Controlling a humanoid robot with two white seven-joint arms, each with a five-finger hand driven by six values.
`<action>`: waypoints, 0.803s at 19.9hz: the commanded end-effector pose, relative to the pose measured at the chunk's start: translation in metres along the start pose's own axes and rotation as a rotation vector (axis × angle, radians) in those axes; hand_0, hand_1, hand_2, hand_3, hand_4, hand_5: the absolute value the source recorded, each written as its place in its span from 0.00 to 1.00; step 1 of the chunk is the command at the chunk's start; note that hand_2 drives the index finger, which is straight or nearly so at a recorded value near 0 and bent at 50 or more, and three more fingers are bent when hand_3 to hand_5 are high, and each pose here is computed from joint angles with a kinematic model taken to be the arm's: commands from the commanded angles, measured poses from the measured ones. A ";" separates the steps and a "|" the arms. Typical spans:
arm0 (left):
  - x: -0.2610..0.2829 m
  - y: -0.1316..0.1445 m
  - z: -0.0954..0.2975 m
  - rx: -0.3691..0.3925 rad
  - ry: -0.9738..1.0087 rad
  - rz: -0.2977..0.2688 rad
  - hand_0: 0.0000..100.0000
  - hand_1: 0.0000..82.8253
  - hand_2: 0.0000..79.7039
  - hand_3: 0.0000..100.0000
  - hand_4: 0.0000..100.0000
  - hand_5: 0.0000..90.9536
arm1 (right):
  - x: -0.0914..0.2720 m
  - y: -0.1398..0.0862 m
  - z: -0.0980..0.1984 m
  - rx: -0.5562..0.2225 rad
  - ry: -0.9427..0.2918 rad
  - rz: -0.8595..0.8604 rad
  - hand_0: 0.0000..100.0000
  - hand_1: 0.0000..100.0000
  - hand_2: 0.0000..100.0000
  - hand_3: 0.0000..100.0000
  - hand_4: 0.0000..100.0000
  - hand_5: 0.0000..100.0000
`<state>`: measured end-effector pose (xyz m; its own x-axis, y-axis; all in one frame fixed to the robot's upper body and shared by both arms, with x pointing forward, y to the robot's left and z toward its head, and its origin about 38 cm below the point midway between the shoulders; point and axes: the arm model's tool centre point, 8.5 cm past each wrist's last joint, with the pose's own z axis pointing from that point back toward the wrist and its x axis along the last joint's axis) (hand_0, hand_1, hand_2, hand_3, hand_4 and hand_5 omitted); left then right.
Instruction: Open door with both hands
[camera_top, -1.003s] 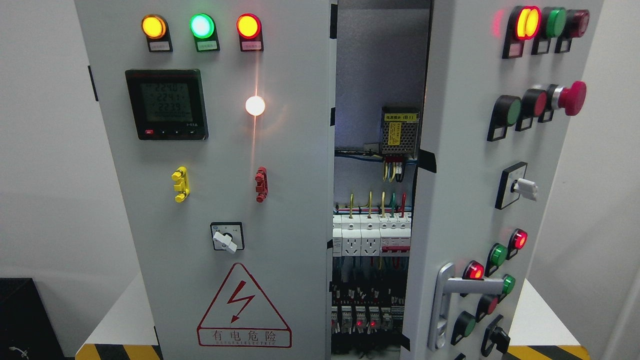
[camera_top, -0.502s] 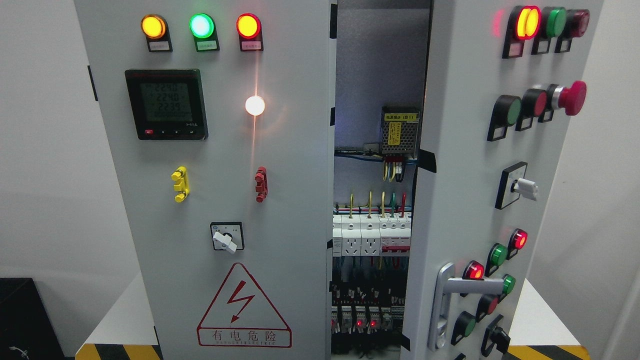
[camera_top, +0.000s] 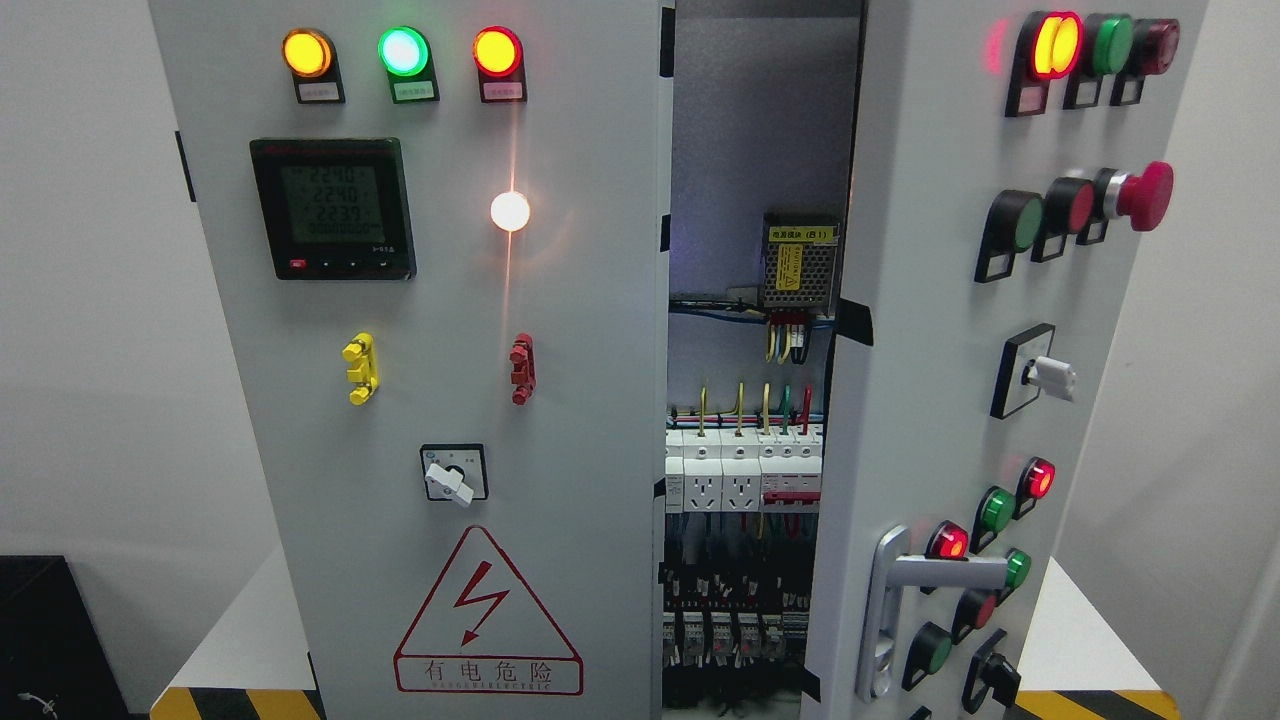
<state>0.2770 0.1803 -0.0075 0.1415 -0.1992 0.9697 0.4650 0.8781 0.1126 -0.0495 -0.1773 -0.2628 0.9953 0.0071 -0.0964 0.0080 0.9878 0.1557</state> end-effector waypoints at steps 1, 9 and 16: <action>0.132 0.000 -0.009 -0.164 -0.331 -0.028 0.00 0.00 0.00 0.00 0.00 0.00 | 0.000 0.000 0.000 0.000 0.000 0.000 0.00 0.00 0.00 0.00 0.00 0.00; 0.216 0.006 -0.027 -0.233 -0.526 0.008 0.00 0.00 0.00 0.00 0.00 0.00 | 0.000 0.000 0.000 0.000 0.000 0.000 0.00 0.00 0.00 0.00 0.00 0.00; 0.272 0.019 -0.031 -0.345 -0.581 0.036 0.00 0.00 0.00 0.00 0.00 0.00 | 0.000 0.000 0.000 0.000 0.000 0.000 0.00 0.00 0.00 0.00 0.00 0.00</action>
<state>0.3591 0.1387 0.1888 -0.2270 0.1067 0.9680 0.6300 0.7741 0.0624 -0.0495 -0.1773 -0.2628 0.9953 0.0071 -0.0964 0.0080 0.9878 0.1556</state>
